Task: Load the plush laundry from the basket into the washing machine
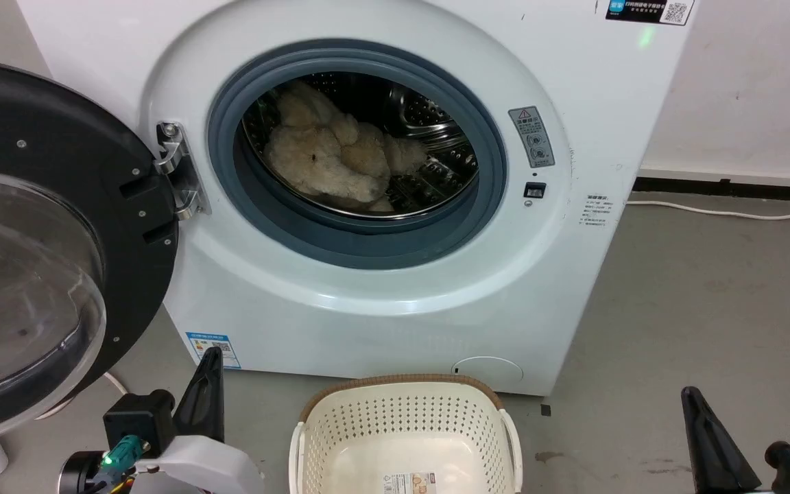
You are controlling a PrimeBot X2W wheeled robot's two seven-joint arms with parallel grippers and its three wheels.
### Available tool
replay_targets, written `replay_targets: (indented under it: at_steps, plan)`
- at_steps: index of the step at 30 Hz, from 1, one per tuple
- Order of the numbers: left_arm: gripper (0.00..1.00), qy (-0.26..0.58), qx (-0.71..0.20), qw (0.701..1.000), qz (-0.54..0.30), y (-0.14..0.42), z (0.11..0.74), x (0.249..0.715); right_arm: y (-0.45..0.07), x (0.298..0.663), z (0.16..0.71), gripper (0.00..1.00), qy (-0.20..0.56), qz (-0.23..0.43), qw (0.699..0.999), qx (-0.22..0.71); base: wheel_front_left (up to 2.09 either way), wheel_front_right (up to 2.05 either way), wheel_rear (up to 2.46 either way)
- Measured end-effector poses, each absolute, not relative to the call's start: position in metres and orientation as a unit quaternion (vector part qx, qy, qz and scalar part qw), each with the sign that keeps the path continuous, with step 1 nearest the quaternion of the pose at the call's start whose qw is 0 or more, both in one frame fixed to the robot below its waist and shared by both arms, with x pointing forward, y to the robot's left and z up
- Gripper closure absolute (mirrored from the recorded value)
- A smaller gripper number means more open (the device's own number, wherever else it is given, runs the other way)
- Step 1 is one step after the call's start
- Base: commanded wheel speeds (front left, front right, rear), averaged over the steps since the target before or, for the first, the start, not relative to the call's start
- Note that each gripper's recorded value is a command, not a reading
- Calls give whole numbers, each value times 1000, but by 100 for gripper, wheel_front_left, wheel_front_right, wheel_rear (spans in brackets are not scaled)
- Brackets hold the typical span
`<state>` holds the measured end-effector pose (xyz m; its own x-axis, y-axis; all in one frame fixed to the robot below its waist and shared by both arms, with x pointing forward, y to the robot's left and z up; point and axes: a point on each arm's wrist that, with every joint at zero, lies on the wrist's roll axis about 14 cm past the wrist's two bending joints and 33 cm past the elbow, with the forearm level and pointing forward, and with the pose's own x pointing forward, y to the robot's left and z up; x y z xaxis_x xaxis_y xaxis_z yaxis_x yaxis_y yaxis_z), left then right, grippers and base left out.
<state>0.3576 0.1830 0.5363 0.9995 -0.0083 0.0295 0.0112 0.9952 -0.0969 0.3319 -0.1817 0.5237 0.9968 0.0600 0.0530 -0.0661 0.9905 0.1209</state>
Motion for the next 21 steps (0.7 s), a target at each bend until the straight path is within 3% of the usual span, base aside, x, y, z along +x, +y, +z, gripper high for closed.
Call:
replay_targets:
  at_steps: [21]
  plan:
    - [100, -18, -34, 999, -7, 180, 537, 362, -177, 341, 525, 100, -20, 39, 998, 45, 0, 0, 0]
